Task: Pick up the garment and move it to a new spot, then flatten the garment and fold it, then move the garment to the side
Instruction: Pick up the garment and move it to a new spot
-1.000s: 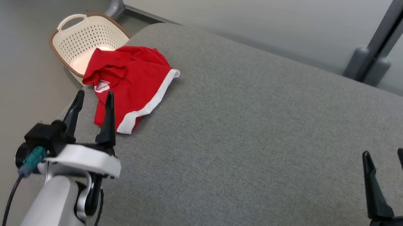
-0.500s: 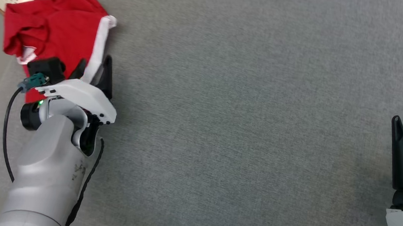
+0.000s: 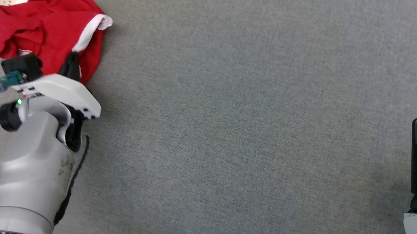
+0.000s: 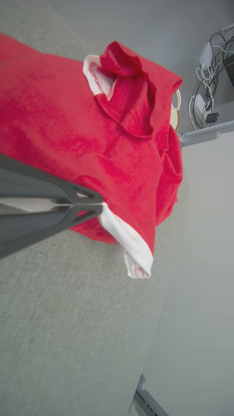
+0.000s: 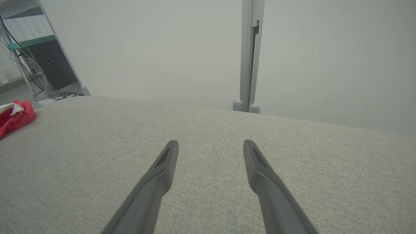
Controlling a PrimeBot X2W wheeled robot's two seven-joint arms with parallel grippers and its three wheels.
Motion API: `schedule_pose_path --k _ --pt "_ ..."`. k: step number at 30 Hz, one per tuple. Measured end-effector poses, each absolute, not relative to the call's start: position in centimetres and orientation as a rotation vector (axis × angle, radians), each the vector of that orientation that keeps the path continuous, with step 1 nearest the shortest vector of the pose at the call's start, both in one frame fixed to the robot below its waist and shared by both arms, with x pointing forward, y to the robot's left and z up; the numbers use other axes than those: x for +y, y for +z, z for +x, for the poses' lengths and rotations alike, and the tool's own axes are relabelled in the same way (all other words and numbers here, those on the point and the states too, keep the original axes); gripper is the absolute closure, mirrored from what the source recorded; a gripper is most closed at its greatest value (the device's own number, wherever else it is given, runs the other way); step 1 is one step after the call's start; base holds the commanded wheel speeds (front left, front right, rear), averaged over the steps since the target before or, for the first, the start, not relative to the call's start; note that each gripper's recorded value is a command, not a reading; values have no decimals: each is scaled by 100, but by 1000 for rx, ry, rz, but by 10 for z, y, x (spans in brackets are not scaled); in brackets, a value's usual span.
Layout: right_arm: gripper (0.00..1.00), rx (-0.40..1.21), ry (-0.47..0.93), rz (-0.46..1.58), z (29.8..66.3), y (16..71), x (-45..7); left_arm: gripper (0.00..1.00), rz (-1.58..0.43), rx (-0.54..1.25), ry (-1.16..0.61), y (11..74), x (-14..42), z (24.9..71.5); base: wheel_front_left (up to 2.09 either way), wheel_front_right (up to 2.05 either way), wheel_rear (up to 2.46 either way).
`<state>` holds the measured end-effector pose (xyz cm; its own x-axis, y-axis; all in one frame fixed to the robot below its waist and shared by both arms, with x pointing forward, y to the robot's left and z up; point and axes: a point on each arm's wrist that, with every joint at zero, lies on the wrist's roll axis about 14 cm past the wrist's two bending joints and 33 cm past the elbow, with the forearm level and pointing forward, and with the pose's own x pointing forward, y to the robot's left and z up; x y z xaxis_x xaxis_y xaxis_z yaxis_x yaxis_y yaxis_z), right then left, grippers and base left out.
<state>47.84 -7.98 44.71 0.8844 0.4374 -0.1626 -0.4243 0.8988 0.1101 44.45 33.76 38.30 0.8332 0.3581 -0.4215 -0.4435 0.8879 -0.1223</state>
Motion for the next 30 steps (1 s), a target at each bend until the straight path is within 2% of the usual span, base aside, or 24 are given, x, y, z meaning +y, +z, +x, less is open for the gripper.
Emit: schedule_pose_path --k 6,16,24,30 --pt "0 158 440 83 460 467 -78 100 -147 143 423 464 352 442 0 0 0" --pt "0 71 470 117 414 514 -61 100 -68 -131 363 542 331 370 0 0 0" --pt "0 9 465 124 388 539 -60 100 -76 -227 294 572 286 316 0 0 0" --pt "0 -5 453 129 387 543 -64 100 -85 -254 225 589 261 315 0 0 0"
